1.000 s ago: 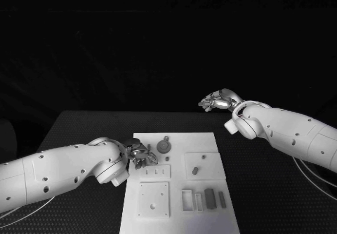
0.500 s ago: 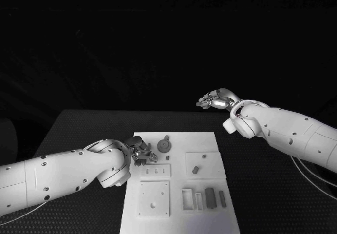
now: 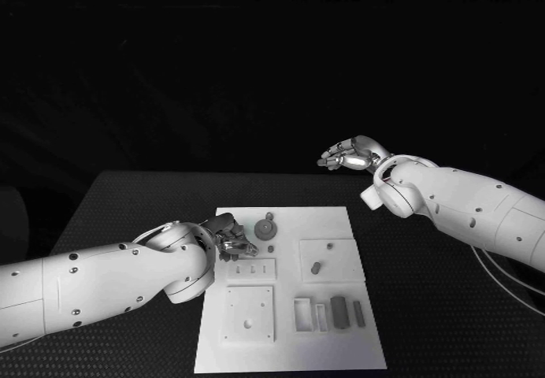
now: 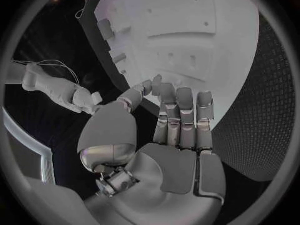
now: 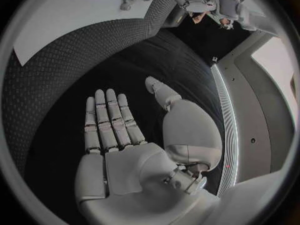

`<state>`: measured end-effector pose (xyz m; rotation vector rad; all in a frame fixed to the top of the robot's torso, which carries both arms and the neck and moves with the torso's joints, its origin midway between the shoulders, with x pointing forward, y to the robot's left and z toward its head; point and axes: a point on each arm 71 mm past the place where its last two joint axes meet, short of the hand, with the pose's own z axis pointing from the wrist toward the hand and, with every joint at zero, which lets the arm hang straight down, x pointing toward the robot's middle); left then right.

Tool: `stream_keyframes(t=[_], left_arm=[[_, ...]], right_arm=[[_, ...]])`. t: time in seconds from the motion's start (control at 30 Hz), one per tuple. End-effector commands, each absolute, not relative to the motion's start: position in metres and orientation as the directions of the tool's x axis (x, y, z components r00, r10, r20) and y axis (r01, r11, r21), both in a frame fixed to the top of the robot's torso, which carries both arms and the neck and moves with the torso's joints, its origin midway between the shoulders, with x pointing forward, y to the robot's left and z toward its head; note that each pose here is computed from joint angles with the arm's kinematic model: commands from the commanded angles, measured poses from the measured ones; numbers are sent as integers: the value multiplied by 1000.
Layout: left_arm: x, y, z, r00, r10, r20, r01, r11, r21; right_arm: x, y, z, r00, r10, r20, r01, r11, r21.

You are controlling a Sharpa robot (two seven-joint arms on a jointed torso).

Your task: Assemble the parts on the task board

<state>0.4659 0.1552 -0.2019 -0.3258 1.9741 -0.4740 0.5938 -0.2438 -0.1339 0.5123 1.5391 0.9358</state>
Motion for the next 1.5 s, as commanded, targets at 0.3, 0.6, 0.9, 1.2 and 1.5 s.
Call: stream_keyframes(t=[0.3, 0.6, 0.9, 1.2, 1.5], left_arm=[[465, 155, -206, -409, -441, -799, -55, 886, -461], [462, 153, -214, -436, -447, -781, -78, 883, -462], [461, 152, -215, -451, -435, -779, -74, 888, -453], [460, 149, -216, -439, -393, -808, -34, 906, -422], [459, 148, -220, -450, -388, -804, -37, 908, -417]], right_arm=[[593, -239, -134, -216, 759, -614, -202, 581, 789], [594, -238, -134, -217, 758, -614, -201, 581, 789], [594, -237, -134, -219, 758, -614, -202, 581, 789], [594, -237, -134, -218, 759, -614, -200, 581, 789], [594, -236, -134, -219, 758, -614, -200, 581, 789]])
